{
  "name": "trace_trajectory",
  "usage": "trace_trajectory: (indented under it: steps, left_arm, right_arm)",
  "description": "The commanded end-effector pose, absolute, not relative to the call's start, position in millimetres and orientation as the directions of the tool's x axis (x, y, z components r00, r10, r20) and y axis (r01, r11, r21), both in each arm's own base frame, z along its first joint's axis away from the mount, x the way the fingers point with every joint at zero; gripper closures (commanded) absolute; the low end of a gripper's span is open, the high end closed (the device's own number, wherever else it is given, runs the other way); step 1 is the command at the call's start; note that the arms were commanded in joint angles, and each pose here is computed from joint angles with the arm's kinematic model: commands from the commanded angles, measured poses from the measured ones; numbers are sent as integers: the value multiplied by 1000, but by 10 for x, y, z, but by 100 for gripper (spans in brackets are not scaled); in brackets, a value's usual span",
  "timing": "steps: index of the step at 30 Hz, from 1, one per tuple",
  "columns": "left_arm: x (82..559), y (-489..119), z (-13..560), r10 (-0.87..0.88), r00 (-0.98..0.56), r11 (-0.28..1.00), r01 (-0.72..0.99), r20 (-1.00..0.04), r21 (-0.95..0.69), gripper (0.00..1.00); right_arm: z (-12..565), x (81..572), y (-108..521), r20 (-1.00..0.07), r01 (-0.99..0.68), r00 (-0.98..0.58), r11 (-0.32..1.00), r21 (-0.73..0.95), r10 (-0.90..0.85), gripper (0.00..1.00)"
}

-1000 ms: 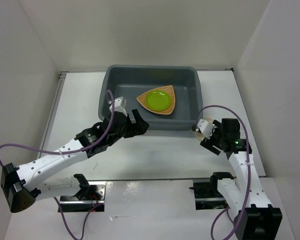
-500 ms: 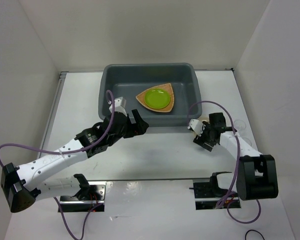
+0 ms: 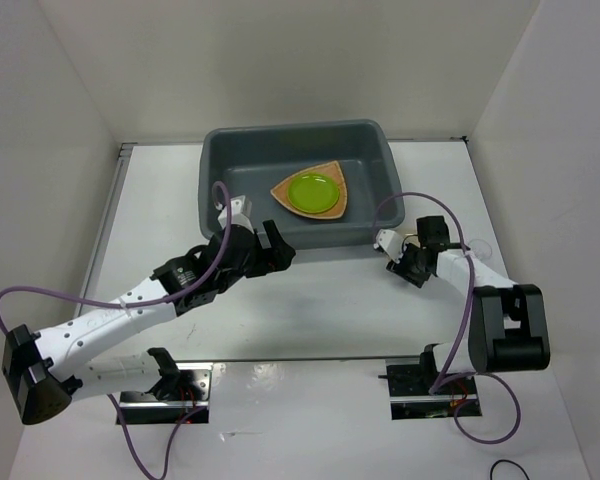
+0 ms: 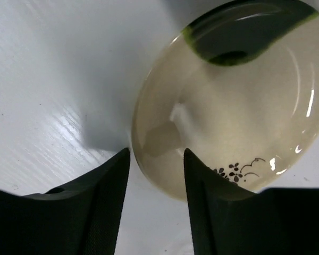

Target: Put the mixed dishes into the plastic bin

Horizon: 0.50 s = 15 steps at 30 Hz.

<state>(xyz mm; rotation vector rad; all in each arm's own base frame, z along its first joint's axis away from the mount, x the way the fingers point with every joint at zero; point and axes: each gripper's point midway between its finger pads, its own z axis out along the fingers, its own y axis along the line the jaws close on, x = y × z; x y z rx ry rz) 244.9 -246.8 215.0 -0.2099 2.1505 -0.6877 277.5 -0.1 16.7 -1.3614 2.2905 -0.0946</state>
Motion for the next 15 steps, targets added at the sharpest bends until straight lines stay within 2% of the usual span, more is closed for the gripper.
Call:
trace_trajectory:
  steps: [1,10,12,13,15]
  left_arm:
    - [2501,-2445,2158,-392,-610,836,76,-689,-543,1]
    - [2508,-2404,2139,-397,-607,838,68,-689,-542,1]
    - [2508,-2404,2139,-397,-607,838,68,-689,-542,1]
    - [2502,-2397,2169,-401,-602,834,71,-690,-547,1]
    - [2502,-2397,2169,-402,-602,834,71,-690,-548,1]
  right_arm:
    - [138,2906,10,-360,-821,-407,509,-259,-840,56]
    - [37,2820,-75,-297,-831,-431,503,-237,-852,70]
    - [0,2754,-94,-282,-829,-448,512,-224,-849,79]
    - [12,2714,-92,-274,-829,-462,521,-203,-843,88]
    - [26,2656,-90,-262,-830,-478,529,-177,-838,94]
